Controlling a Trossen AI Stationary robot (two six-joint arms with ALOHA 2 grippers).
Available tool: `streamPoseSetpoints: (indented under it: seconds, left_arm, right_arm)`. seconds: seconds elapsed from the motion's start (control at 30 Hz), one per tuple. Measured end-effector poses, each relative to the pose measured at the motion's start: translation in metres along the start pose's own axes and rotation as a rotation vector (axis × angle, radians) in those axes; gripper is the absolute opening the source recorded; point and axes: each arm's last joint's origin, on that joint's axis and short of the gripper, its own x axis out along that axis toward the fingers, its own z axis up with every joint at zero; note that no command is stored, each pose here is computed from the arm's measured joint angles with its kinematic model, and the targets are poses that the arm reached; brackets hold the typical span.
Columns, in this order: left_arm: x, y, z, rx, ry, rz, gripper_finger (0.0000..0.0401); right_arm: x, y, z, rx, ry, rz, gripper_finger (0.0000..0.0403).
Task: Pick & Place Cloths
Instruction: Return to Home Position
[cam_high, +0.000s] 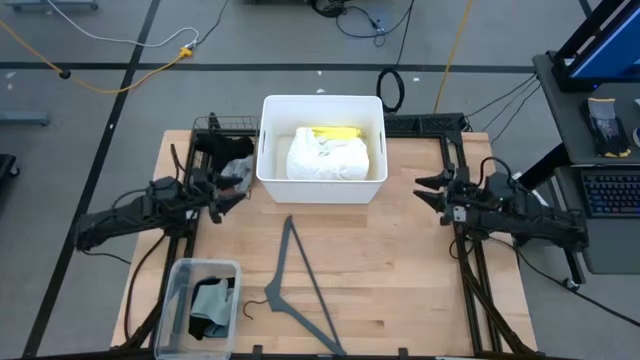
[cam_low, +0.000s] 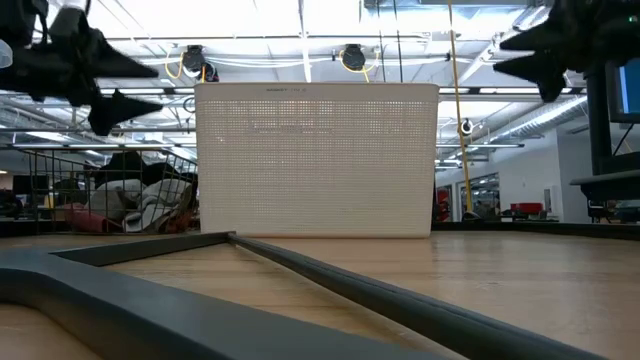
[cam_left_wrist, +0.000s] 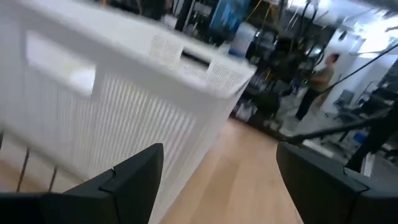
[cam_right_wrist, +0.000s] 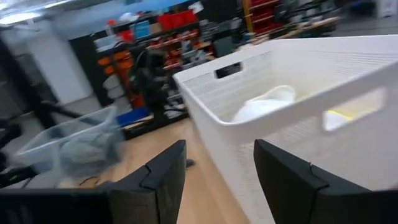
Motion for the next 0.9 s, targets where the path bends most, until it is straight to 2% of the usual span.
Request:
streamPoseSetpoints:
  seconds: [0.13,0.23,0.57,0.8,0.9]
  left_arm:
    - [0.002,0.004,-0.009,-0.015,0.024,0.048,0.0316]
    - [0.003,0.005,-0.011,-0.01,0.008,0.097,0.0316]
    - [0.001,0.012,-0.019,-0.021,0.06,0.231,0.032]
    - [0.001,0.012,-0.018,0.019,0.06,0.241,0.0317]
    - [0.001,0.012,-0.019,0.098,0.073,0.233,0.0315]
  right_arm:
    - [-0.001,-0.006,-0.011,0.003,-0.037,-0.066,0.0181]
    - [0.0,-0.009,-0.02,0.005,-0.058,-0.067,0.0181]
    - [0.012,-0.021,-0.061,0.11,0.058,-0.102,0.0181]
    - [0.015,-0.024,-0.07,0.117,0.072,-0.11,0.0181]
    - [0.015,-0.024,-0.071,0.101,0.077,-0.108,0.0181]
